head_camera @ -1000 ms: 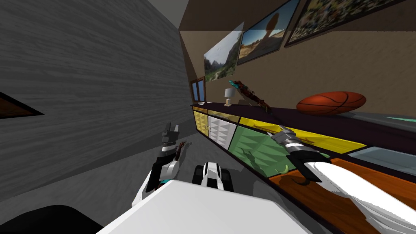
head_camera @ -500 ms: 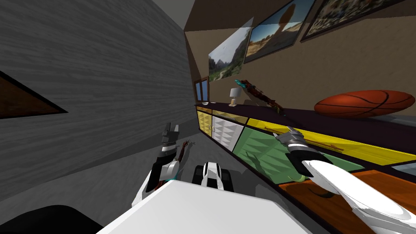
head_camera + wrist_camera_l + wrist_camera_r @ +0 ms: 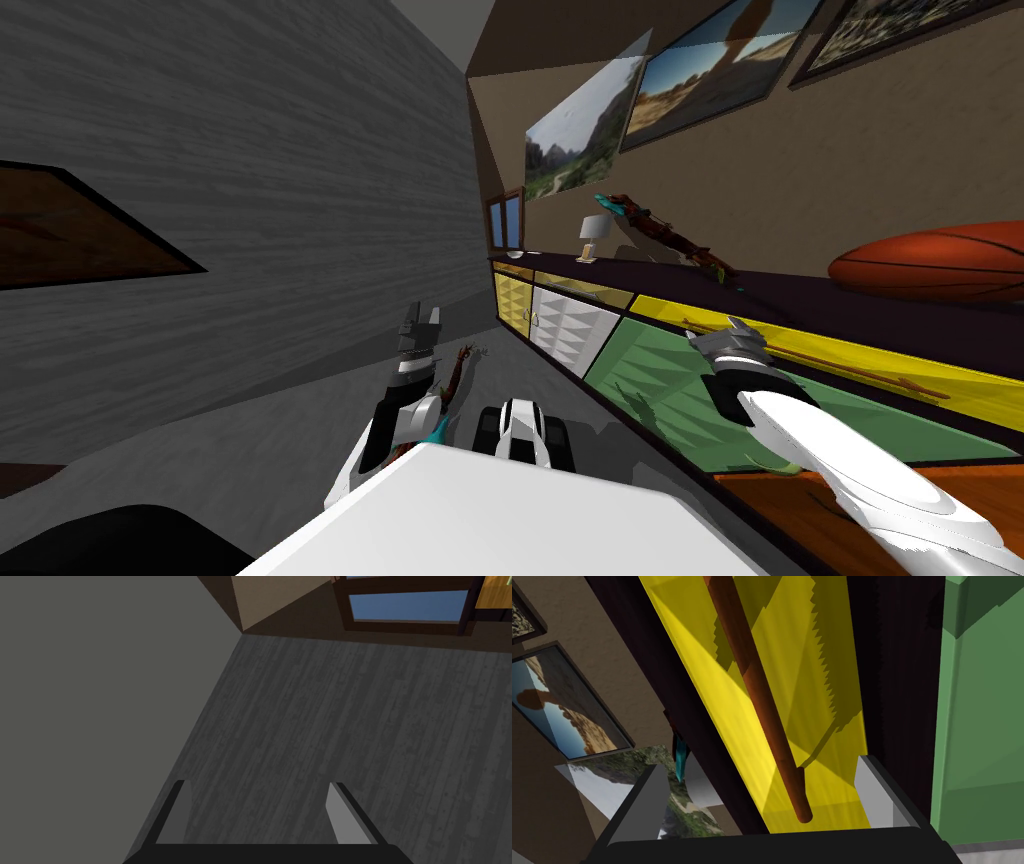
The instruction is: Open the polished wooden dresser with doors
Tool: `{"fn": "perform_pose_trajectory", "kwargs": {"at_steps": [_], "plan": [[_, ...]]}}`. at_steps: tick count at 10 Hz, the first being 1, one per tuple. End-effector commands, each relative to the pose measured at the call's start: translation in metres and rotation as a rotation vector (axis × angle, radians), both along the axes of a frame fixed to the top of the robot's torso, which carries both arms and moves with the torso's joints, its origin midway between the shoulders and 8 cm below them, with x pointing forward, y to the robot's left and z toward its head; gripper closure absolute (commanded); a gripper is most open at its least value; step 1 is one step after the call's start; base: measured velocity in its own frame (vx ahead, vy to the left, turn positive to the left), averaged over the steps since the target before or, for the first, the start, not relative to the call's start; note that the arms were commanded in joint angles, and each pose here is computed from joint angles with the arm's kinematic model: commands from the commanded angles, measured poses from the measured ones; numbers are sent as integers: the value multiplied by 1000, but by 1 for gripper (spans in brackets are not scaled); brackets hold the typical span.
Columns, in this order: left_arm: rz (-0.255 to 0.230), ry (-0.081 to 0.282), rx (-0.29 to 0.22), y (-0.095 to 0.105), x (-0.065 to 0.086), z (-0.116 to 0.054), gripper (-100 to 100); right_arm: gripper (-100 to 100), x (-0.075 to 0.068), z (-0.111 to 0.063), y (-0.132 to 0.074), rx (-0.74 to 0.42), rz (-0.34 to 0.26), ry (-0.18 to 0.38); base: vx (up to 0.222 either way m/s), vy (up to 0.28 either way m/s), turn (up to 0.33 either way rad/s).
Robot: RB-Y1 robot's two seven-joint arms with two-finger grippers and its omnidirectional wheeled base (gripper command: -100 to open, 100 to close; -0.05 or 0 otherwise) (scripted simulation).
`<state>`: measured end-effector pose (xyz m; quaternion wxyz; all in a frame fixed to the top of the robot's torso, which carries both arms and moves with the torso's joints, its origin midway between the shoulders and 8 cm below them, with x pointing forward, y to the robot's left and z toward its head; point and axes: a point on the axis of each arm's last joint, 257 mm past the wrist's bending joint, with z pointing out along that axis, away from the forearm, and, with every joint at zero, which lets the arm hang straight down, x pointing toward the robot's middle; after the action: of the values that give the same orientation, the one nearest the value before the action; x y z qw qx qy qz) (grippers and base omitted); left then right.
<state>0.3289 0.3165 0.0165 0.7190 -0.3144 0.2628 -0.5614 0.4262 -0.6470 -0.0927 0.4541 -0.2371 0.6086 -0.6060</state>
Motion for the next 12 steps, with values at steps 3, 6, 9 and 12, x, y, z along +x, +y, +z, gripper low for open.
{"fn": "perform_pose_trajectory", "kwargs": {"at_steps": [3, 6, 9, 12], "plan": [[0, 0, 0, 0, 0, 0, 0, -100, -10, -9, -27, 30, -104, -27, 17, 77, 65], [0, 0, 0, 0, 0, 0, 0, -100, -7, -3, -29, 24, -90, -24, 48, 14, -2], [0, 0, 0, 0, 0, 0, 0, 100, -6, 2, -28, 23, -80, -26, -53, 67, -23], [0, 0, 0, 0, 0, 0, 0, 100, -5, 7, -26, 21, -66, -29, -135, 145, -46]]}}
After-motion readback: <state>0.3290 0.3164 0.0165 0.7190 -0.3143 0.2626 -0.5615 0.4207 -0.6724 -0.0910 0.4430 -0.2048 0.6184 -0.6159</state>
